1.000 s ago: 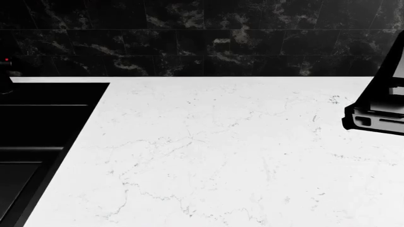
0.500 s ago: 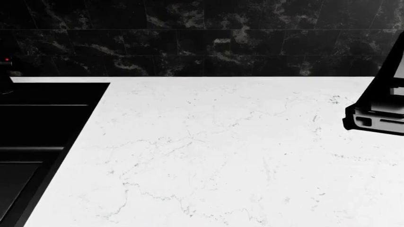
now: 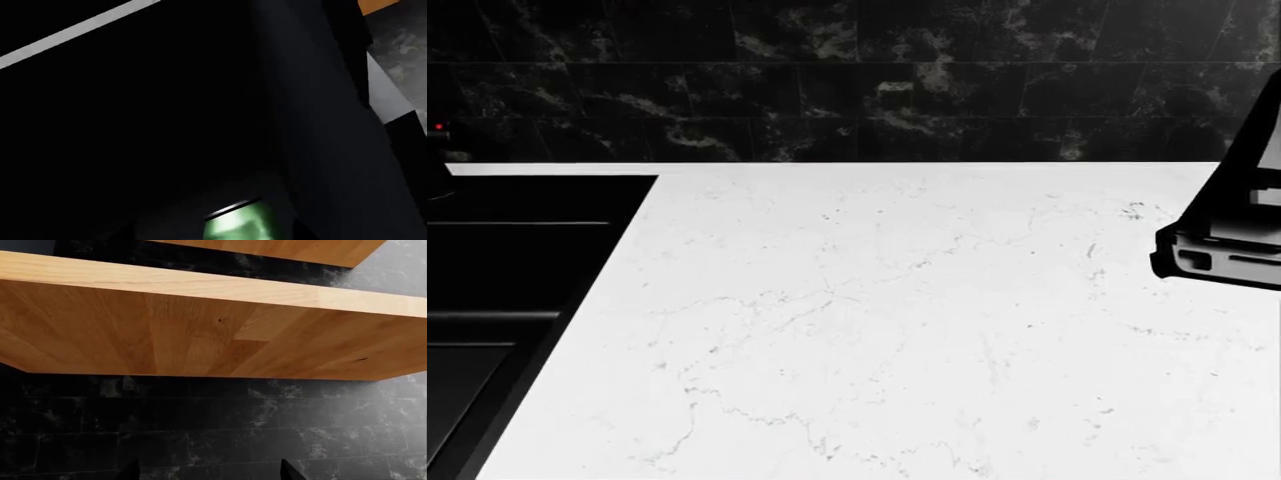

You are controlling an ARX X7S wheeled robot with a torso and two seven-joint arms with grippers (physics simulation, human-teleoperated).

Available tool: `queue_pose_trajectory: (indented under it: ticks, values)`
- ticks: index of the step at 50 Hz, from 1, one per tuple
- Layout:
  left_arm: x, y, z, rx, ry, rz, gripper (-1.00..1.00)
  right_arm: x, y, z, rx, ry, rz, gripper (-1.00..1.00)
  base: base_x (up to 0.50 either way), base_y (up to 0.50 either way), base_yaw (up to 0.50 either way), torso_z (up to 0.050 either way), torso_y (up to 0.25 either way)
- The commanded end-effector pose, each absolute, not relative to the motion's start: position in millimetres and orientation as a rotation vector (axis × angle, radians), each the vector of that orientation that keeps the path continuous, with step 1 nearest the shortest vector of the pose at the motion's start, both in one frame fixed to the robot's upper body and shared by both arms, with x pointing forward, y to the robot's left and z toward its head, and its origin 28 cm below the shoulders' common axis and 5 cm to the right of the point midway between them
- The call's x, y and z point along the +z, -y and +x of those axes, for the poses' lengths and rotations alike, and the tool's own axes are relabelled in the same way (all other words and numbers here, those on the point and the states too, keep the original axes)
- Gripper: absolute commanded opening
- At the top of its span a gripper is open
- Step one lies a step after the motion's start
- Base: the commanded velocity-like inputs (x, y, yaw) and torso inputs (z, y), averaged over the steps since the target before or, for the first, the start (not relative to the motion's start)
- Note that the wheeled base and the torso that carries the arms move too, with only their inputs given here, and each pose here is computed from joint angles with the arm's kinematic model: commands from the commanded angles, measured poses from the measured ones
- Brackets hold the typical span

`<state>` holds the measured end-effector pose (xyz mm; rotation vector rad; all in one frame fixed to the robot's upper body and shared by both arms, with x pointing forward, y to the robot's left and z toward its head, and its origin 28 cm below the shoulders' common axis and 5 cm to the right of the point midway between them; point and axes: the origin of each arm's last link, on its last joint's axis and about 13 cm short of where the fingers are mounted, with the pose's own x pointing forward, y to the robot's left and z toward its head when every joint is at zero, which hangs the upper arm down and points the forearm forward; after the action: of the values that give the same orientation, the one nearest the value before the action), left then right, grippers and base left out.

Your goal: Pick the cans from the counter and place them in their designated side in the cabinet.

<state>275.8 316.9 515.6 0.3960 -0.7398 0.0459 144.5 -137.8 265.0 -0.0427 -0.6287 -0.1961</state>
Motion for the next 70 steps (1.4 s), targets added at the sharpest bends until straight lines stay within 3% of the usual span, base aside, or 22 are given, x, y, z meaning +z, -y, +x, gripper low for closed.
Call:
queue_pose_trajectory:
  ticks: [1, 38, 70]
  values:
    - [457.0, -319.3, 277.2, -0.294, 0.462, 0.354, 1.00, 267.1, 137.5, 145.2, -0.193, 0.631, -0.039, 1.00, 0.00, 0.00, 0.00, 0.000, 0.000]
    - [405.3, -308.3, 225.3, -0.248, 0.450, 0.496, 1.00, 265.9, 135.6, 146.0, -0.180, 0.626, -0.035, 1.00, 0.00, 0.00, 0.00, 0.000, 0.000]
    - [346.6, -305.0, 200.4, -0.247, 0.318, 0.477, 1.00, 263.8, 134.6, 149.3, -0.165, 0.614, -0.031, 1.00, 0.00, 0.00, 0.00, 0.000, 0.000]
